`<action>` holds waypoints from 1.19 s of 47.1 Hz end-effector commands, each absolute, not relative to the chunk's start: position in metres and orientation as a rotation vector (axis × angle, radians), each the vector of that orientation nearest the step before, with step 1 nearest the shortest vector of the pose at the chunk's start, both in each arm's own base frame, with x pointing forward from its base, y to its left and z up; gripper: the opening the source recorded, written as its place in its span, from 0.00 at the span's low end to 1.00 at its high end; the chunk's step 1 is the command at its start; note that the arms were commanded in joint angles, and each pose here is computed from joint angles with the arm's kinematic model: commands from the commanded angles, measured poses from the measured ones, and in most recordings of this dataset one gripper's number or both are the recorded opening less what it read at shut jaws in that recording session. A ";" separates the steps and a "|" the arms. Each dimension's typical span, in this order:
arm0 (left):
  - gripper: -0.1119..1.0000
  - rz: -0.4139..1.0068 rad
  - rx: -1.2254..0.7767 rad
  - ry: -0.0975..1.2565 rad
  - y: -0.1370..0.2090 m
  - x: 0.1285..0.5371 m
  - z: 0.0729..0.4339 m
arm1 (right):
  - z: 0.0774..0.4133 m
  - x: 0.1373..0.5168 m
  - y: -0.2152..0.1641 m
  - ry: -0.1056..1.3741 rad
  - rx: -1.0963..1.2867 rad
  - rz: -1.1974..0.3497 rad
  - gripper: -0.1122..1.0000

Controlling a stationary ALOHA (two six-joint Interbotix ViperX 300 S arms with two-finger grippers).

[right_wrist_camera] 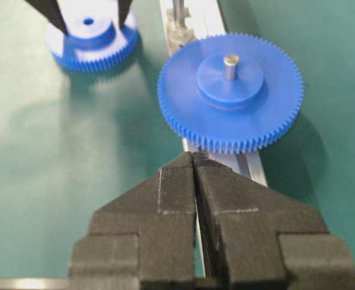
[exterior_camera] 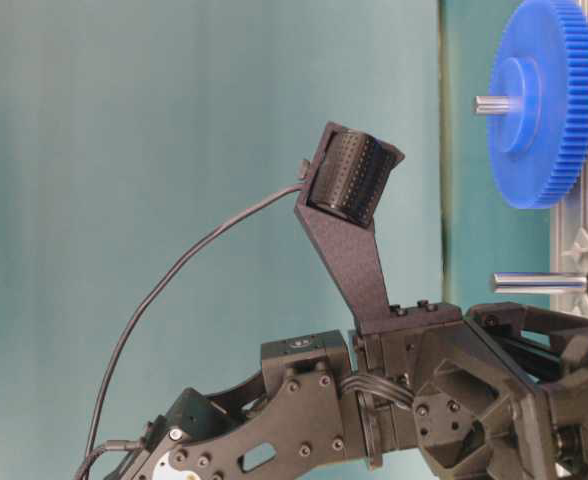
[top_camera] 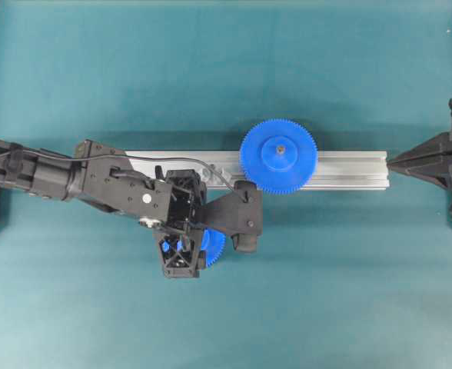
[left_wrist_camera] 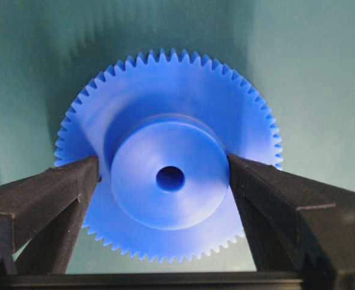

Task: Find the location of the shaft and insert the small gear.
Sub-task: 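Close the left gripper on the blue gear hub, then lift the blue gear and carry it toward the empty left shaft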

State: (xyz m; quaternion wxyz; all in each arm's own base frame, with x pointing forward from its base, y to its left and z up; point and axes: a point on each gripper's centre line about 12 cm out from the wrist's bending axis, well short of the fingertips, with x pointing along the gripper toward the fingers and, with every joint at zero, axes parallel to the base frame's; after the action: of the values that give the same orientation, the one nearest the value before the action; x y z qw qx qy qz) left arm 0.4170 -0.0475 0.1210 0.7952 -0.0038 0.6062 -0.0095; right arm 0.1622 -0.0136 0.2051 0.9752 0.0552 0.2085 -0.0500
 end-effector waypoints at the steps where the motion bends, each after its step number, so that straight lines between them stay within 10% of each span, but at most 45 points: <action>1: 0.93 -0.024 -0.009 1.263 -0.049 0.423 0.132 | 0.209 0.164 -0.014 0.409 0.120 -0.104 0.13; 17: 0.90 -0.016 -0.019 1.280 -0.051 0.422 0.127 | 0.209 0.164 -0.014 0.409 0.120 -0.104 0.13; 27: 0.67 -0.019 -0.013 1.304 -0.053 0.419 0.125 | 0.209 0.164 -0.014 0.408 0.122 -0.106 0.13; 56: 0.67 -0.028 -0.003 1.289 -0.055 0.424 0.142 | 0.207 0.164 -0.014 0.411 0.142 -0.110 0.13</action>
State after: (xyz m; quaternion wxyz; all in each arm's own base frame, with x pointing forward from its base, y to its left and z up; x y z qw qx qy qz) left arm 0.4183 -0.0533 0.1228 0.7854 0.0001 0.6189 -0.0114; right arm 0.1617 -0.0136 0.2025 0.9738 0.0665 0.2109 -0.0526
